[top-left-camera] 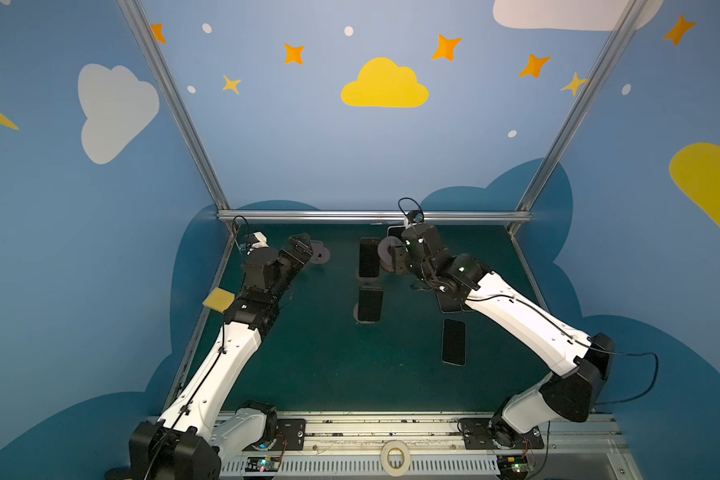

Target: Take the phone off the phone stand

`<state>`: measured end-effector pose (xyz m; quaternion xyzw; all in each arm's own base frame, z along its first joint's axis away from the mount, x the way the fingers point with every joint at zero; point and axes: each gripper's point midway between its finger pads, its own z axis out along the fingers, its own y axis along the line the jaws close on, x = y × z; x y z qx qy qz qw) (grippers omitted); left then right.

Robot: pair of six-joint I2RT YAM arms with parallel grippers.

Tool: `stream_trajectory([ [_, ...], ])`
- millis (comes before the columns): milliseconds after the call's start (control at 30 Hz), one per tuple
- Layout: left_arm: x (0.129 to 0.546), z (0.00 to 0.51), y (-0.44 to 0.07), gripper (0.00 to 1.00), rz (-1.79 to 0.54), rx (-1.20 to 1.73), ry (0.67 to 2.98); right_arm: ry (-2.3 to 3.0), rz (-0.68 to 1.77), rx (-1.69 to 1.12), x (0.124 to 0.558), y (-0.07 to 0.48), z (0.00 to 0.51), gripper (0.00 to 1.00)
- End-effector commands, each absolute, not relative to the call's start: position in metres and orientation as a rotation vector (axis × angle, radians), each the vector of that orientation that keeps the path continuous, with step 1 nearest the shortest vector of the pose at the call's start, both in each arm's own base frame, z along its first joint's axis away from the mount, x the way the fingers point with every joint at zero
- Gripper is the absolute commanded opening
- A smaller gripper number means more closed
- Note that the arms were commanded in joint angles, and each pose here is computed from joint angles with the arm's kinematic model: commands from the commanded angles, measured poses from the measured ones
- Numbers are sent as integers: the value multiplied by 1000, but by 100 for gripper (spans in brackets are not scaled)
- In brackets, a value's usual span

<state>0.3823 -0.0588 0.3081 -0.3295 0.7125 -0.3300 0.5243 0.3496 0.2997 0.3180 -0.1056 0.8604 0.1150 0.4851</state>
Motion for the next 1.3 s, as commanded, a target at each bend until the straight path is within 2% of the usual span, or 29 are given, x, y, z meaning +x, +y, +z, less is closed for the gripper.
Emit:
stream_trajectory([
  [0, 382, 318, -27, 100, -688, -836, 1635, 1967, 331, -304, 351, 345, 348, 52],
  [200, 381, 302, 28, 100, -642, -1065, 1554, 1968, 418, -383, 352, 445, 322, 52],
  [467, 377, 309, 38, 100, -595, -1050, 1533, 2013, 423, -458, 365, 537, 260, 51],
  [933, 389, 303, 32, 100, -637, -1025, 1588, 2129, 276, -570, 376, 551, 152, 51],
  [1267, 395, 294, 33, 100, -669, -1046, 1603, 2190, 302, -598, 385, 558, 114, 51],
])
